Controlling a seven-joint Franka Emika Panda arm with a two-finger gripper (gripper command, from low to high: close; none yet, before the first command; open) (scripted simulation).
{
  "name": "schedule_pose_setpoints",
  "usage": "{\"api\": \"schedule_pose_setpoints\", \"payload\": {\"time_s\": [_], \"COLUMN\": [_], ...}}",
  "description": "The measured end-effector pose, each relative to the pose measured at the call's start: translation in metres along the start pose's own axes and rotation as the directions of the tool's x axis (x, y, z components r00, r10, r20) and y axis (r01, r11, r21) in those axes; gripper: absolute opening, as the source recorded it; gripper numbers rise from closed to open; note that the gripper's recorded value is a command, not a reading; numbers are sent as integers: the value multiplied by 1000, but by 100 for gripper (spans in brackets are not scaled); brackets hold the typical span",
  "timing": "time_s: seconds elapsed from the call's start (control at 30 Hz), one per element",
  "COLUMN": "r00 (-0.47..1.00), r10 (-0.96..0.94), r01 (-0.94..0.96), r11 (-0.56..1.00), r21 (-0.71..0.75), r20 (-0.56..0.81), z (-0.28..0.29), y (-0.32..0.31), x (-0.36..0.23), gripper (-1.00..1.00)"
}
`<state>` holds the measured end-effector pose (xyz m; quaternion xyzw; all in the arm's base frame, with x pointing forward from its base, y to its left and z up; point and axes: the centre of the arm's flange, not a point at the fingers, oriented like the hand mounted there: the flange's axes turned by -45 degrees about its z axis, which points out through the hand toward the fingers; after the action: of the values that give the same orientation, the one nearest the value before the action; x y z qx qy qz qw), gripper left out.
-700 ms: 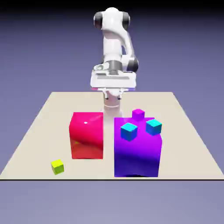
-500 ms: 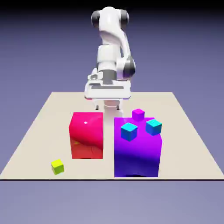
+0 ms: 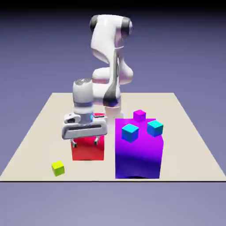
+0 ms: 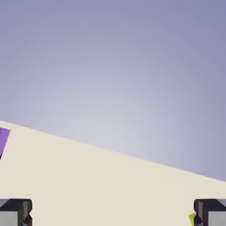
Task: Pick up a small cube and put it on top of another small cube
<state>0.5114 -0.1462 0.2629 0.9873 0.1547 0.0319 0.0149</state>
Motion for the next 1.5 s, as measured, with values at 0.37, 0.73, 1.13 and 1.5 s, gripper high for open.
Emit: {"api": "schedule_pose_setpoints", "payload": {"time_s": [0.37,0.73,1.13,1.5], "r00": [933,886,856,633], "r10": [-192,-257,-435,-712], "r01": [190,256,394,724], "r11": [981,965,899,683], "r21": [35,54,192,95], "r20": [304,386,278,303], "z": [72,148,-1,-185], "y": [77,98,1,-197], "x": [-13,-34,62,112], "gripper": [0,-100,-100,-100]}}
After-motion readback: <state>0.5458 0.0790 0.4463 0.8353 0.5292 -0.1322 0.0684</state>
